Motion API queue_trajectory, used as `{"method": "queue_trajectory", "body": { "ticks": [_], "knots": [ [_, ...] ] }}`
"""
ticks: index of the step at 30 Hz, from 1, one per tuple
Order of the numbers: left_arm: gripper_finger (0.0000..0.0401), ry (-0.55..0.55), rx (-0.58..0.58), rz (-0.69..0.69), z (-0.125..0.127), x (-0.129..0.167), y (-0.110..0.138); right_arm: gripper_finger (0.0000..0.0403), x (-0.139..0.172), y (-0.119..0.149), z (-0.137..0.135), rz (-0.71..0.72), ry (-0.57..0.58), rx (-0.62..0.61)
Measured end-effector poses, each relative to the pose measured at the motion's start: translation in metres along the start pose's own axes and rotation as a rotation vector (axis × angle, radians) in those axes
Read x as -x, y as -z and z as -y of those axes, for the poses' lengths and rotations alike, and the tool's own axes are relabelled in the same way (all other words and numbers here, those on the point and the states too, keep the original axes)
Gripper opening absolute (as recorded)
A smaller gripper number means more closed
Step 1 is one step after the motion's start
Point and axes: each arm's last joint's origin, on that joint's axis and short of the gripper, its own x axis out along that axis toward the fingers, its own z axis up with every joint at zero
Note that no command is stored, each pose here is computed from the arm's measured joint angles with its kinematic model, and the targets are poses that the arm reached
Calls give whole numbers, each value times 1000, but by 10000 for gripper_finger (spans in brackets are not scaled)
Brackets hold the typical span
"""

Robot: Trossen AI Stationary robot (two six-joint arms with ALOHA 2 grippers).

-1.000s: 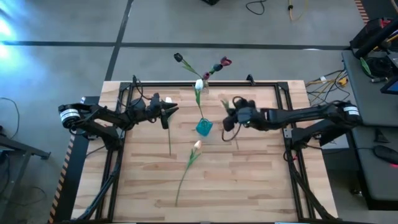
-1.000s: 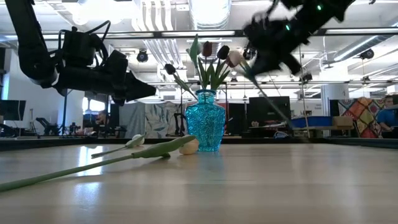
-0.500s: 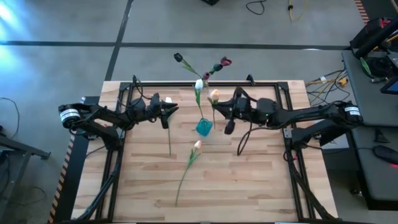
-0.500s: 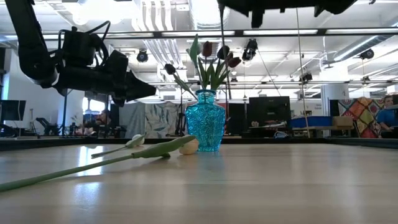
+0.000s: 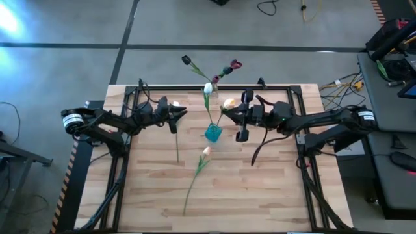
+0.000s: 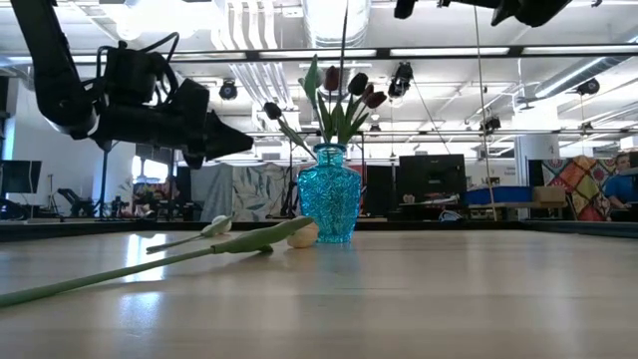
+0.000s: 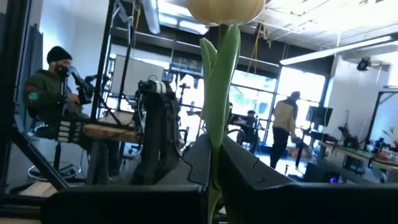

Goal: Sort flowers into vase by color
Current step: Put the right orange tulip into the blue vase

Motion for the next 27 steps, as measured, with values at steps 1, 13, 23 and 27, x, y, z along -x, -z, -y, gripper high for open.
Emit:
{"method": "queue_trajectory", "body": {
  "ticks": [1, 13, 23, 27],
  "knots": [
    [74, 0, 1, 1, 0, 0, 0, 13, -1, 2, 0, 3, 2, 1],
    [74, -2, 18, -11, 0, 0, 1, 13, -12, 31, 9, -41, 40, -31],
    [74, -2, 22, -32, 0, 0, 3, 13, -21, 64, 6, -100, 88, -27],
    [75, -3, 25, -35, 0, 0, 3, 13, -23, 76, 4, -145, 116, -26]
  ]
}}
